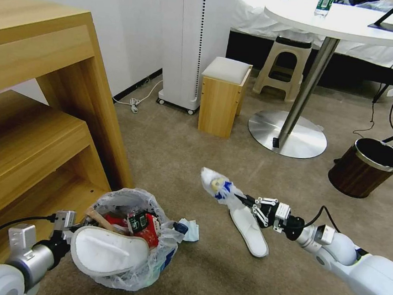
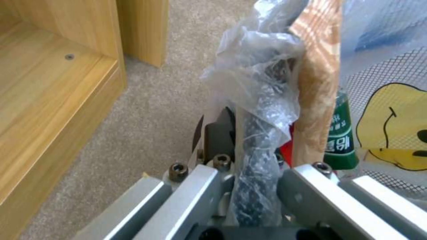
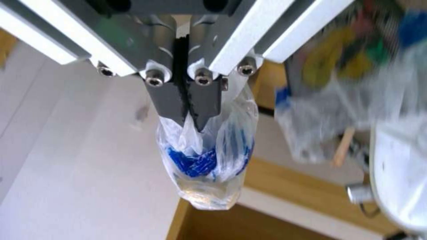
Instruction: Pick up the trash bin and place the garbage on the floor into it.
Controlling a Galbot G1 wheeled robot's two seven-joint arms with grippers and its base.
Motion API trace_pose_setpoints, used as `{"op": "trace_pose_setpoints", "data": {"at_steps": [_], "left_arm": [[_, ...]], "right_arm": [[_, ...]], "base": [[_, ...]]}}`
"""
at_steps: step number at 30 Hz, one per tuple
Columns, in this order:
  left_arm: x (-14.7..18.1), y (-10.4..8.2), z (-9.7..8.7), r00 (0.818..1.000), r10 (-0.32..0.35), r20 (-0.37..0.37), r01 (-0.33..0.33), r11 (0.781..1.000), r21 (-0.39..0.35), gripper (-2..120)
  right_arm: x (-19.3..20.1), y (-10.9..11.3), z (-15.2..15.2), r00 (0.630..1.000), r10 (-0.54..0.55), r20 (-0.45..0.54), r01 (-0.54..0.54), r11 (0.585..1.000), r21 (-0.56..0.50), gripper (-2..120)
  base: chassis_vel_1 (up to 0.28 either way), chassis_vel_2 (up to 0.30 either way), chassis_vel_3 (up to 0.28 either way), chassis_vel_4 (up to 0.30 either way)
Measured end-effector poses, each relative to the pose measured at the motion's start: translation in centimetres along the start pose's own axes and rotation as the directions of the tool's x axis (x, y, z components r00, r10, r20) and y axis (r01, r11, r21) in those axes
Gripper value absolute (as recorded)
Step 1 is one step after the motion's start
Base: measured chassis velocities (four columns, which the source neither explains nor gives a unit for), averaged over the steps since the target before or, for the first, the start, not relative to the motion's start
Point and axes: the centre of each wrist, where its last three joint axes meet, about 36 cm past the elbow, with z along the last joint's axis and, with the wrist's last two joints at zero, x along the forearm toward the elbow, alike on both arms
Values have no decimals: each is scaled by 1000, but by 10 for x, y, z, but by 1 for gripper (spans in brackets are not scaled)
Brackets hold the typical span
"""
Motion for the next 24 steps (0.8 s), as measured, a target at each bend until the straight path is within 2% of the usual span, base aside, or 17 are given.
{"op": "trace_pose_setpoints", "data": {"at_steps": [5,9,12,21,23,24], "left_arm": [[-3,0,0,1000,7,-7,-7,1000,-5,0],[-4,0,1,1000,12,-9,-12,1000,-5,0],[-6,-2,2,1000,19,-9,-19,1000,1,0],[-9,0,5,1000,14,-15,-14,1000,8,0],[-9,1,5,1000,13,-15,-13,1000,9,0],[-10,1,6,1000,13,-15,-13,1000,11,0]], "right_arm": [[-34,-5,-19,997,-24,69,23,1000,7,0],[-56,-3,-22,993,-44,108,46,999,-12,0],[-86,4,-20,985,-72,156,80,996,-45,0],[-134,24,-17,969,-121,216,145,984,-101,0],[-143,30,-15,965,-127,229,156,981,-113,0],[-155,40,-13,960,-142,243,178,975,-132,0]], "base": [[0,0,0,0],[0,0,0,0],[0,0,0,0],[0,0,0,0],[0,0,0,0],[0,0,0,0]]}}
